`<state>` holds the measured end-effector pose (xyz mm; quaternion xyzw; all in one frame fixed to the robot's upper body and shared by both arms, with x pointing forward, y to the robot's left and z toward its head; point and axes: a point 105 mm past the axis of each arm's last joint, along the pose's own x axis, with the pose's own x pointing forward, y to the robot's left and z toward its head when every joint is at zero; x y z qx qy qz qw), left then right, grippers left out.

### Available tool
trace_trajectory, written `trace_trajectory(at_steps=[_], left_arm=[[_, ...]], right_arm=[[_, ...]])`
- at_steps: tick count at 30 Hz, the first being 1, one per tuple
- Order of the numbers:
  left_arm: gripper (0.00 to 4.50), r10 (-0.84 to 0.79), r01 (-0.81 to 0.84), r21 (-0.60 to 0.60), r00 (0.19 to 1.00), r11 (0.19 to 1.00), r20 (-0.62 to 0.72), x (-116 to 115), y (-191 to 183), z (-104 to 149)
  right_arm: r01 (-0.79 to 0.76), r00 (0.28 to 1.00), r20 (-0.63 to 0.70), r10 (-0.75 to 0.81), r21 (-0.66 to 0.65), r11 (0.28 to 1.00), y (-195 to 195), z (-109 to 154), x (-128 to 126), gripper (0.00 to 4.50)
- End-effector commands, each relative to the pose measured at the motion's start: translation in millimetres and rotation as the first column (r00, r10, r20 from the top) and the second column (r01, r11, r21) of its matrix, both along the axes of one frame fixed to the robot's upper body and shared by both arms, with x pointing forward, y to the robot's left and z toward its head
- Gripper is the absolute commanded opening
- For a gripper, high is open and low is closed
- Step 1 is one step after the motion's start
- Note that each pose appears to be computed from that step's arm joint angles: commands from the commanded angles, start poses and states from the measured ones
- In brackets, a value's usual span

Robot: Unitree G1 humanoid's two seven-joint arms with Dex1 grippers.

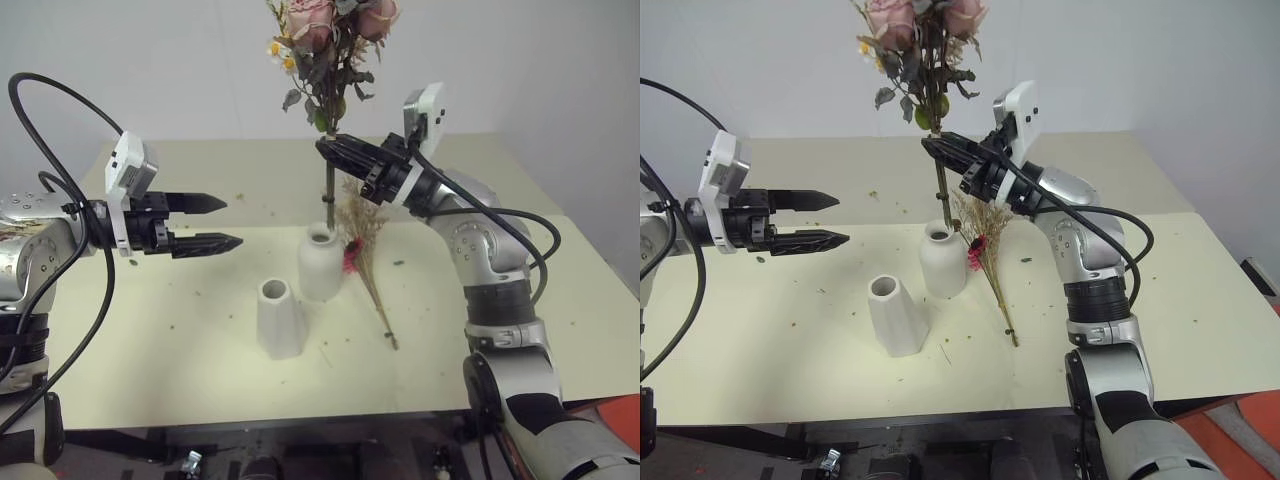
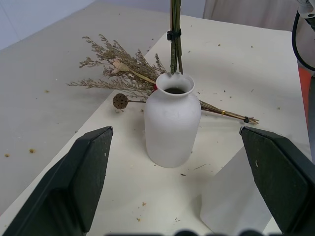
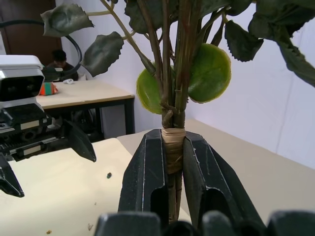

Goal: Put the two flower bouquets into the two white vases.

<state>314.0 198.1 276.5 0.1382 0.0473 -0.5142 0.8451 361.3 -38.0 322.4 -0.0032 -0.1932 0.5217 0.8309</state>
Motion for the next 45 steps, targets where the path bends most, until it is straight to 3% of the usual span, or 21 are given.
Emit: trace_trajectory(at_steps=[1,7,15,27,28,38,42,45], left_arm=[[4.5,-0.006,0.005,0.01,0.999,1.0,0.053,-4.4,0.2,10.2],[4.5,-0.006,0.005,0.009,0.999,1.0,0.052,-4.0,-0.7,9.6],[4.5,-0.005,0.004,0.01,0.999,1.0,0.053,-4.3,-0.7,9.4],[4.5,-0.006,0.006,0.01,0.998,1.0,0.056,-3.7,-0.4,10.2],[4.5,-0.007,0.006,0.01,0.998,1.0,0.057,-3.4,-0.5,10.1],[4.5,-0.021,0.021,0.007,0.998,1.0,0.064,-1.1,-4.2,7.5],[4.5,-0.027,0.026,0.009,0.997,1.0,0.066,-1.4,-5.1,7.8],[4.5,-0.036,0.035,0.014,0.997,0.999,0.07,-2.6,-6.0,9.1]], right_arm=[[-0.033,0.999,0.041,0.033,0.012,0.999,7.4,7.3,-10.7,0.26],[-0.051,0.998,0.023,0.051,0.006,0.999,15.7,-5.3,-13.5,0.26],[0.022,1.0,0.006,-0.022,-0.036,0.999,12.7,-36.9,2.4,0.26],[-0.026,0.997,0.075,0.033,-0.09,0.996,-2.3,-39.9,-24.3,4.38],[-0.029,0.996,0.077,0.037,-0.1,0.995,-5.0,-41.1,-26.6,4.48],[0.012,1.0,-0.005,-0.013,-0.214,0.977,-42.1,-62.8,-26.0,4.48],[0.036,0.977,-0.191,-0.097,-0.3,0.953,-56.1,-78.1,-18.5,4.48],[0.065,0.876,-0.415,-0.243,-0.398,0.915,-64.0,-83.9,-8.6,4.48]])
